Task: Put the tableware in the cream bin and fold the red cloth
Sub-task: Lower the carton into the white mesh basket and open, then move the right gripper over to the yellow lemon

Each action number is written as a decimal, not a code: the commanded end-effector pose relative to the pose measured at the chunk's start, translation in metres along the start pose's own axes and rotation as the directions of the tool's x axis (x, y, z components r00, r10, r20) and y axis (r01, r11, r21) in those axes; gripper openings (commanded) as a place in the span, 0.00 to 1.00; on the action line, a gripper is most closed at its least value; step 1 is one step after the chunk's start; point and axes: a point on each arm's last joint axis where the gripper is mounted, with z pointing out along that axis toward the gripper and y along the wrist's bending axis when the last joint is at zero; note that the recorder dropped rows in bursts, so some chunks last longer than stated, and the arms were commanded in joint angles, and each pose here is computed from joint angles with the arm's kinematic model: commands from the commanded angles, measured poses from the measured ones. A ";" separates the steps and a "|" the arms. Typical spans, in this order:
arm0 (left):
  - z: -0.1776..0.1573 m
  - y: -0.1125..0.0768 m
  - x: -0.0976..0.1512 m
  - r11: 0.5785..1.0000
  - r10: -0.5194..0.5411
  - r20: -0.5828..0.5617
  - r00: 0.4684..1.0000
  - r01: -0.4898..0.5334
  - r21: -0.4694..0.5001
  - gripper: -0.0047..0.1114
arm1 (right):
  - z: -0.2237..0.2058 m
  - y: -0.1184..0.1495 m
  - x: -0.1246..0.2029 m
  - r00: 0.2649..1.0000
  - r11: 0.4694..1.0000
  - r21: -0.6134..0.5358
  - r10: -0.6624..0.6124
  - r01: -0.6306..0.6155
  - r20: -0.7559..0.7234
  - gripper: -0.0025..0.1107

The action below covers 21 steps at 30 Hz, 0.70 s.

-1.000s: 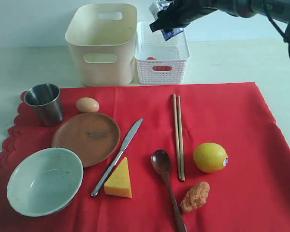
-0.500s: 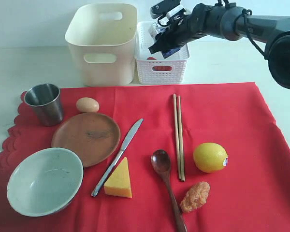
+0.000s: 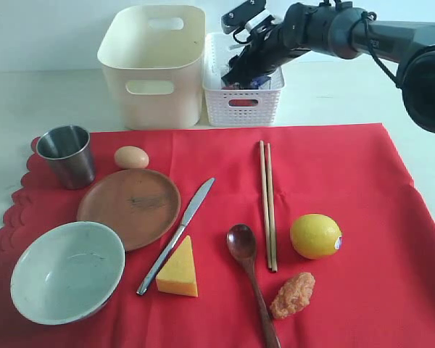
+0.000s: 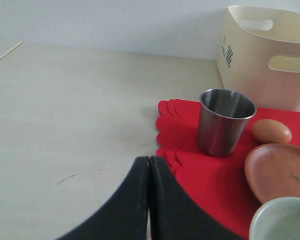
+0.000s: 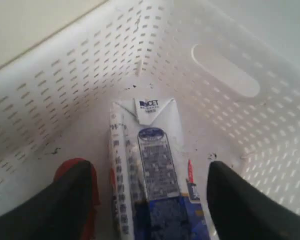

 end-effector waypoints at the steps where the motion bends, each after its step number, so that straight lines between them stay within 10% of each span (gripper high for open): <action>1: 0.000 0.000 0.000 1.000 -0.001 0.010 1.000 0.001 0.000 0.04 | -0.020 -0.002 -0.016 1.000 1.000 -0.009 -0.010 0.010 0.002 0.64; 21: 0.000 0.000 0.000 1.000 -0.003 0.010 1.000 0.003 0.000 0.04 | -0.154 0.002 -0.077 0.995 0.984 -0.172 0.037 -0.052 -0.089 0.65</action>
